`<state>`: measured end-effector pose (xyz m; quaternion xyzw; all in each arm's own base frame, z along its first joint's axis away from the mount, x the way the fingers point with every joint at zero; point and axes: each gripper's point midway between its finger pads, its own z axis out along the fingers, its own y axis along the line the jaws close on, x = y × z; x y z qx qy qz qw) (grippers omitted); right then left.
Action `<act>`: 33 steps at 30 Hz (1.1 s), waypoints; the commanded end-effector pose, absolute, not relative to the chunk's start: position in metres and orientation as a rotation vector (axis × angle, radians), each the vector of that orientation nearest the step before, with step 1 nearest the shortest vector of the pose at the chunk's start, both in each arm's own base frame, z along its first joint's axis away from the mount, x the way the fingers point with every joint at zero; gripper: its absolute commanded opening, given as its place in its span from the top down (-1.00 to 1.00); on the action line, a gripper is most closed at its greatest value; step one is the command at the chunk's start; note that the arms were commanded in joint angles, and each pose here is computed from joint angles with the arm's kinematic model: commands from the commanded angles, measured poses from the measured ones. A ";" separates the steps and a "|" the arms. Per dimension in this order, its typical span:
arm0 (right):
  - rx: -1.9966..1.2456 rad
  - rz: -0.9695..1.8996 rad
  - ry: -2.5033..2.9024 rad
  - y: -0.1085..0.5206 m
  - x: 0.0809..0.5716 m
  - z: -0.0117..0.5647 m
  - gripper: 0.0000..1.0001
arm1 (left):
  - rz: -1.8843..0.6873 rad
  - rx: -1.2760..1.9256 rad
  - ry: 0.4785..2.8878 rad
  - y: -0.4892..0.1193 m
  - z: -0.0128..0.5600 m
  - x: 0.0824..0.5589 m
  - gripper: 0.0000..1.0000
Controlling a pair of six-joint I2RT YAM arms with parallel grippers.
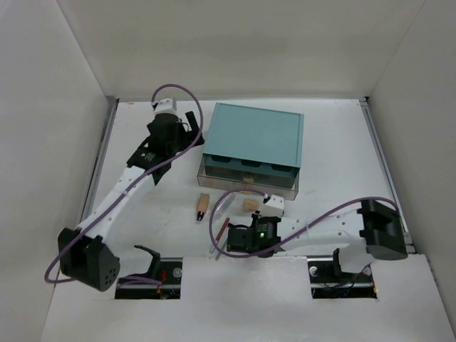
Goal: Organize the makeup
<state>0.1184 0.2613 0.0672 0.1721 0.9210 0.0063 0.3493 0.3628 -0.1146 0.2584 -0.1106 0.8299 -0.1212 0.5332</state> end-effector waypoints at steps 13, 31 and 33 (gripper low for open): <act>-0.310 0.924 2.059 0.337 0.142 0.275 1.00 | -0.525 -0.092 2.108 -0.192 0.211 0.417 -0.11; -0.604 0.621 1.962 0.306 0.279 0.253 0.24 | -0.490 -0.073 2.205 -0.202 0.169 0.435 0.43; -0.631 0.621 1.953 0.305 0.274 0.254 0.06 | -0.488 -0.072 2.208 -0.202 0.167 0.435 0.44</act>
